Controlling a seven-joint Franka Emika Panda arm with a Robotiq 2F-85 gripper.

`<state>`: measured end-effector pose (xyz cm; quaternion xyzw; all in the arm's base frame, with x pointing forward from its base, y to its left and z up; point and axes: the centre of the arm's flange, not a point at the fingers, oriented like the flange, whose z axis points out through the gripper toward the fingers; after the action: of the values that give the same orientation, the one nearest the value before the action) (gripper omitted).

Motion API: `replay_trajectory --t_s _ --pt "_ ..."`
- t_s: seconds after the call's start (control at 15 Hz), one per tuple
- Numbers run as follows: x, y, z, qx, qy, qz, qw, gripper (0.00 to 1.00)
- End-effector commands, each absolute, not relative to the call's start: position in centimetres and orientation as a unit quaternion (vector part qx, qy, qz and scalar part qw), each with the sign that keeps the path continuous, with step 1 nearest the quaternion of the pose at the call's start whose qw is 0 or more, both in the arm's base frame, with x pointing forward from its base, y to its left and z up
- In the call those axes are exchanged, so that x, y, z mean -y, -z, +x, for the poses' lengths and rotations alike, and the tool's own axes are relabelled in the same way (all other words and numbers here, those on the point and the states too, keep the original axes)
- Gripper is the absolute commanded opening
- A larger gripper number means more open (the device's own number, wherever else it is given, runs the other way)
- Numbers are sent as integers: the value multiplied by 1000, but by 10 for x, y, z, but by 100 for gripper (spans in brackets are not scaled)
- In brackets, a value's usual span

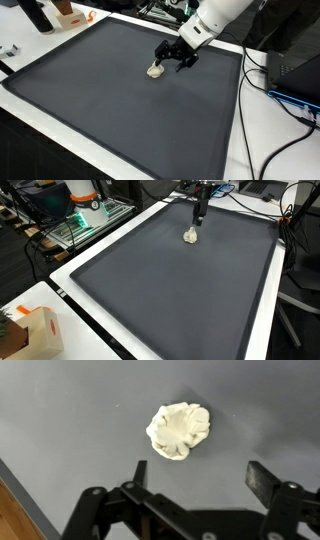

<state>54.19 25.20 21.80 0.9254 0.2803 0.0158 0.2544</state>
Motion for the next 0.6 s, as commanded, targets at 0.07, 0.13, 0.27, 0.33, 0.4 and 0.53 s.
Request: replay_trajectory --t_s 0.07,0.13,0.27,0.33,0.4,0.53 --pt "-245 -225 527 -275 -18 928 249 100" --pt "-244 -227 526 -274 -20 930 245 100" --pt "-242 -231 525 -271 -22 931 243 100" --pt "-241 -233 524 -270 -22 932 241 100" --pt "-240 -235 524 -269 -23 933 239 100" --pt "-238 -240 523 -270 -25 935 230 100"
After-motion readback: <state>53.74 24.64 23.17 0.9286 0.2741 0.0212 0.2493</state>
